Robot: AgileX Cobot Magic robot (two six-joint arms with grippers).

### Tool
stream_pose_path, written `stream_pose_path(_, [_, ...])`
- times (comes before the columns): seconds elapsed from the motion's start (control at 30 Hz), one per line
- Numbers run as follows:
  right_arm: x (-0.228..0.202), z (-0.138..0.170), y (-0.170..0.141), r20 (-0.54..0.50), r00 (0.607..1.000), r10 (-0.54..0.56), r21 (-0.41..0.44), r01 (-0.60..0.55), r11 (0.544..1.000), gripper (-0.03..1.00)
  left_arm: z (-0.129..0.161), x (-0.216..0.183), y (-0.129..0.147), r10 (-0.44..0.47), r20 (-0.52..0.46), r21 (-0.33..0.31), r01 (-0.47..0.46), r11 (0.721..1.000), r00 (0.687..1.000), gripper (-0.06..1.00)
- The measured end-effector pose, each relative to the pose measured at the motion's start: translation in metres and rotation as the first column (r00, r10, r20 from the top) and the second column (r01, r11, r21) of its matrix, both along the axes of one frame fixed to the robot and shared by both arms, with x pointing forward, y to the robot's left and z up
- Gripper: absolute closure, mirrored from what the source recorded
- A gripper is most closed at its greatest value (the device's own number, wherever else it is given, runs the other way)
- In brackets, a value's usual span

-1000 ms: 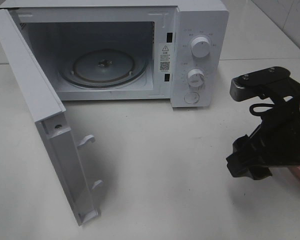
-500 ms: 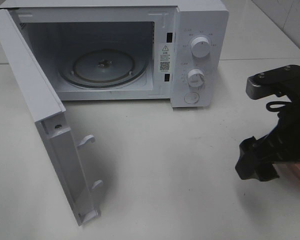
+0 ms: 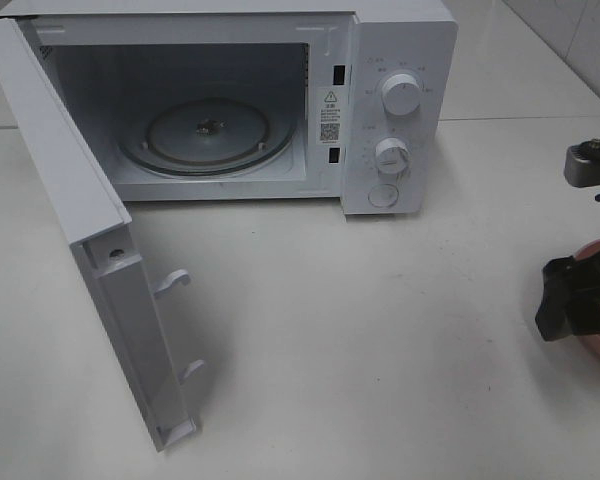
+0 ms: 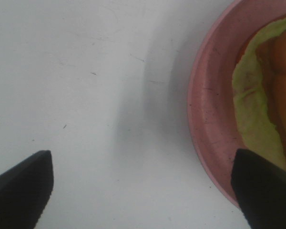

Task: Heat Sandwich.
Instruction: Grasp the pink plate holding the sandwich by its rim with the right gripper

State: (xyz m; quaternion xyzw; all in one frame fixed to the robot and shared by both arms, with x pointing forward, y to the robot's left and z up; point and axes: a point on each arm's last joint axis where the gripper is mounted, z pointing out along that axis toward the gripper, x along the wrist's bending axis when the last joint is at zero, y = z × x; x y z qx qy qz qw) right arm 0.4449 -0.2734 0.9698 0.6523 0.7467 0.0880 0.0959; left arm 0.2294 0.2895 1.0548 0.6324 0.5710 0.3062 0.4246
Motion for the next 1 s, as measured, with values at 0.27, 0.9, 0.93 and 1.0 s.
stream_pose_path(0.27, [0.013,-0.023,-0.013,-0.05,0.997,-0.062,-0.009,0.061,0.998,0.03,0.0,0.0,0.0,0.0,0.0,0.0,0.0,1.0,1.0,-0.05])
stream_pose_path(0.9, [0.047,-0.066,-0.018,-0.158,0.987,-0.015,-0.097,0.0,0.995,0.06,0.0,0.0,0.0,0.0,0.0,0.0,0.0,1.0,1.0,-0.05])
stream_pose_path(0.93, [0.048,-0.072,-0.018,-0.165,0.986,-0.012,-0.097,-0.005,0.995,0.06,0.0,0.0,0.0,0.0,0.0,0.0,0.0,1.0,1.0,-0.05])
stream_pose_path(1.0, [0.048,-0.074,-0.018,-0.173,0.985,-0.011,-0.097,-0.006,0.995,0.07,0.0,0.0,0.0,0.0,0.0,0.0,0.0,1.0,1.0,-0.05])
